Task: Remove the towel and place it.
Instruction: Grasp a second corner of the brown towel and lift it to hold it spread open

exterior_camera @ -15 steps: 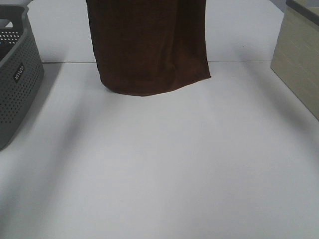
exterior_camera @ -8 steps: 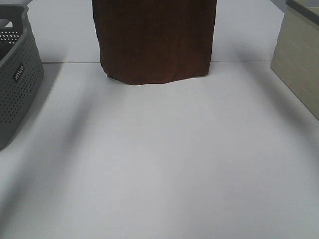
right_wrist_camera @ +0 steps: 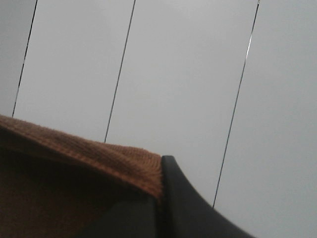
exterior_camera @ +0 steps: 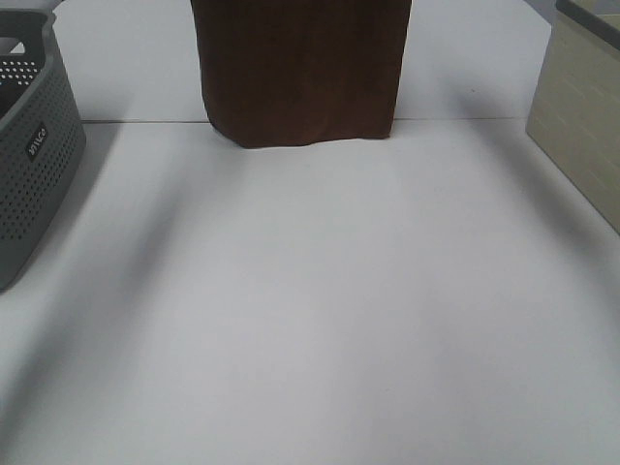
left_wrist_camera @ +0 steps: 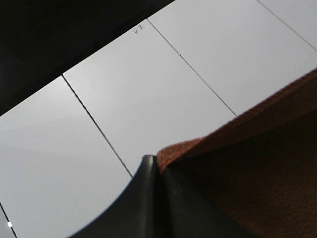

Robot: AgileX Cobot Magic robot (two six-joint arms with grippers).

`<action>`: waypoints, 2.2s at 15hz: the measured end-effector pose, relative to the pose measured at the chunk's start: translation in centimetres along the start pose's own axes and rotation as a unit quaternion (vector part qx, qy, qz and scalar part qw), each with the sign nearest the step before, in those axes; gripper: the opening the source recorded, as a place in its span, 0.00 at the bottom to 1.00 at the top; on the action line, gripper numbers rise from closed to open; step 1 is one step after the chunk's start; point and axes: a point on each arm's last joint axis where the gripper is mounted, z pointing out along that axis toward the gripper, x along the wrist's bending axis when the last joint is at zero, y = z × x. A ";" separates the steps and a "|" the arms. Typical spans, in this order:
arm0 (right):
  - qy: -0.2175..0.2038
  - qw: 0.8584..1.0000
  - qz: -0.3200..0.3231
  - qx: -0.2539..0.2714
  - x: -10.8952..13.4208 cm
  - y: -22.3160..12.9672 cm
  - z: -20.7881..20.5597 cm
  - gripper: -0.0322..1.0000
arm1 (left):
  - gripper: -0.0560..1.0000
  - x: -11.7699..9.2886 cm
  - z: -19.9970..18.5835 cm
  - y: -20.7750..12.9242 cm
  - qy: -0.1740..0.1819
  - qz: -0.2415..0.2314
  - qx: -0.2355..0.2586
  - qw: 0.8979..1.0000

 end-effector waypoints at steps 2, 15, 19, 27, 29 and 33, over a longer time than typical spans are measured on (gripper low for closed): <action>0.000 1.000 0.010 0.002 0.0 0.0 0.0 0.04 | 0.05 0.0 0.0 -0.1 -0.002 0.004 0.007 1.000; 0.038 0.960 0.067 0.271 0.8 -2.7 -1.8 0.04 | 0.05 -3.8 -2.1 -3.2 -0.075 -0.211 0.367 0.903; 0.089 0.914 0.077 0.388 1.0 -1.9 -3.9 0.04 | 0.05 -2.9 -4.1 -1.0 -0.173 -0.207 0.475 0.838; 0.164 0.846 0.084 0.501 1.2 3.6 -8.5 0.04 | 0.05 0.9 -6.0 5.3 -0.227 -0.262 0.523 0.779; 0.163 0.847 0.087 0.499 1.1 4.4 -9.1 0.04 | 0.05 0.9 -7.2 5.7 -0.244 -0.267 0.546 0.756; 0.183 0.820 0.112 0.530 1.8 5.5 -12.4 0.04 | 0.05 2.6 -11.3 8.8 -0.276 -0.257 0.581 0.722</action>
